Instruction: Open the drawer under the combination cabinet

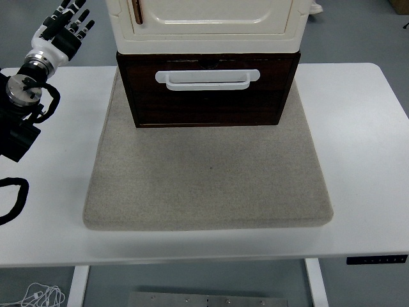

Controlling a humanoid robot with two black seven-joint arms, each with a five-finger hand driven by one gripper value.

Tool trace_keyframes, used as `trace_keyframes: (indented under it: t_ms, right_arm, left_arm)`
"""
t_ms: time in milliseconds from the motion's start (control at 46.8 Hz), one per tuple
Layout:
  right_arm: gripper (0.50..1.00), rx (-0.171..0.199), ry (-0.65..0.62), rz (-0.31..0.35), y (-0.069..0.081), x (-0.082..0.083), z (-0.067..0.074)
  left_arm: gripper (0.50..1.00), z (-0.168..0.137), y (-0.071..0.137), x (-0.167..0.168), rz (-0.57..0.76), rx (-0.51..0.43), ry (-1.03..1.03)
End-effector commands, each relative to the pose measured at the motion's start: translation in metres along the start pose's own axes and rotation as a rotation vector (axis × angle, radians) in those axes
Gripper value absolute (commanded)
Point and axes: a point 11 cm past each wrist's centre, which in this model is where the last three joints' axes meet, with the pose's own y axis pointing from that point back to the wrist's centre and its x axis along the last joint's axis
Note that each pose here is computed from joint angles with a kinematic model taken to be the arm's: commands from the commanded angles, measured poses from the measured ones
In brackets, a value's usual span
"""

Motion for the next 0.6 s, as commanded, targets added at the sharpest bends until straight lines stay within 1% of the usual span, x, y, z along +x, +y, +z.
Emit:
trace_keyframes:
  t_ms: [0, 577]
  right_arm:
    - [0.926, 0.001, 0.0, -0.001, 0.0, -0.0001, -0.0001]
    - [0.926, 0.0, -0.001, -0.001, 0.0, -0.0001, 0.0]
  left_arm:
    - [1.0, 0.0, 0.0001, 0.0006, 0.002, 0.0, 0.0]
    - [1.0, 0.0028, -0.0007, -0.0027, -0.013, 0.0, 0.003]
